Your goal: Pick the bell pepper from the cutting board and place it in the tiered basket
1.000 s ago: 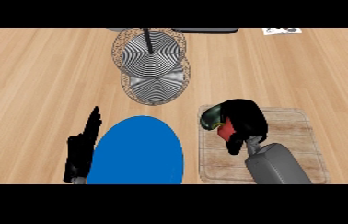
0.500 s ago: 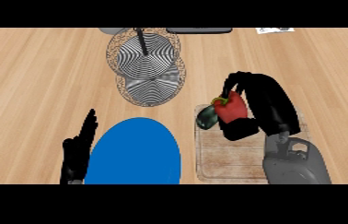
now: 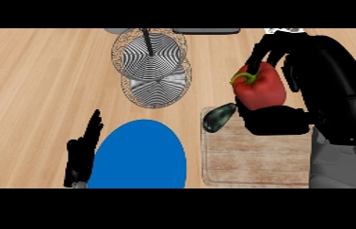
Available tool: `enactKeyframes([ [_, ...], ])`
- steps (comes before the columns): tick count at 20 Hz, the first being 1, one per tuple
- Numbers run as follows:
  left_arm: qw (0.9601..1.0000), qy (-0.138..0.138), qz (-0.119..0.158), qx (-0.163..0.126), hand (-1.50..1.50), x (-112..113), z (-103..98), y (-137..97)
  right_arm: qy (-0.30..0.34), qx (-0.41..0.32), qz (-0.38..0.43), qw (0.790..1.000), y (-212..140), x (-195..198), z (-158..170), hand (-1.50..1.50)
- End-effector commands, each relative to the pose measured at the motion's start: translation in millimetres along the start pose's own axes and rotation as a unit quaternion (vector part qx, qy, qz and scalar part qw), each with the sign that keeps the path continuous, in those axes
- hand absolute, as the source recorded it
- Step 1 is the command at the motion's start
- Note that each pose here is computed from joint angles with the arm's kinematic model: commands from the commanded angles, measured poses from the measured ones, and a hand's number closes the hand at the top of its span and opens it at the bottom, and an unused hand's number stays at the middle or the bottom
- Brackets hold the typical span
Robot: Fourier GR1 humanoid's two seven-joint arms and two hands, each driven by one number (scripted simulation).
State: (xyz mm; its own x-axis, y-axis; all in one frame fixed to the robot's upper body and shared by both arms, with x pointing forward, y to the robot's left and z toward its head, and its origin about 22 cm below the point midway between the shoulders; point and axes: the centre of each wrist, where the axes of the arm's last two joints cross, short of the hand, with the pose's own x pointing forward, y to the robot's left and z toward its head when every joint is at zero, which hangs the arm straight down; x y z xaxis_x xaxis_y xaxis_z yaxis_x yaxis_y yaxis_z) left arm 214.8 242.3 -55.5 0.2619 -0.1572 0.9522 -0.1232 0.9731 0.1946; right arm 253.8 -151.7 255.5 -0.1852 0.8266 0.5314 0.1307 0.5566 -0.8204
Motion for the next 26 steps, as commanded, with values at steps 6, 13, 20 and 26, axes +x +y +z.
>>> enactKeyframes([
  [6, 1.0000, 0.002, -0.004, 0.005, 0.00, 12, -5, 0, 0.012, -0.016, -0.001, 1.000, -16, 46, -35, 1.50],
  [13, 1.0000, -0.002, 0.001, -0.003, 0.00, 8, 10, 16, 0.031, -0.010, -0.009, 0.999, 7, 66, -84, 1.50],
  [20, 0.9999, -0.004, -0.007, -0.009, 0.00, 2, -2, 5, 0.006, 0.022, -0.001, 1.000, 39, 79, -136, 1.50],
  [26, 0.9999, -0.007, -0.005, -0.010, 0.00, 15, -11, -6, 0.010, 0.041, 0.017, 0.999, 87, 85, -149, 1.50],
])
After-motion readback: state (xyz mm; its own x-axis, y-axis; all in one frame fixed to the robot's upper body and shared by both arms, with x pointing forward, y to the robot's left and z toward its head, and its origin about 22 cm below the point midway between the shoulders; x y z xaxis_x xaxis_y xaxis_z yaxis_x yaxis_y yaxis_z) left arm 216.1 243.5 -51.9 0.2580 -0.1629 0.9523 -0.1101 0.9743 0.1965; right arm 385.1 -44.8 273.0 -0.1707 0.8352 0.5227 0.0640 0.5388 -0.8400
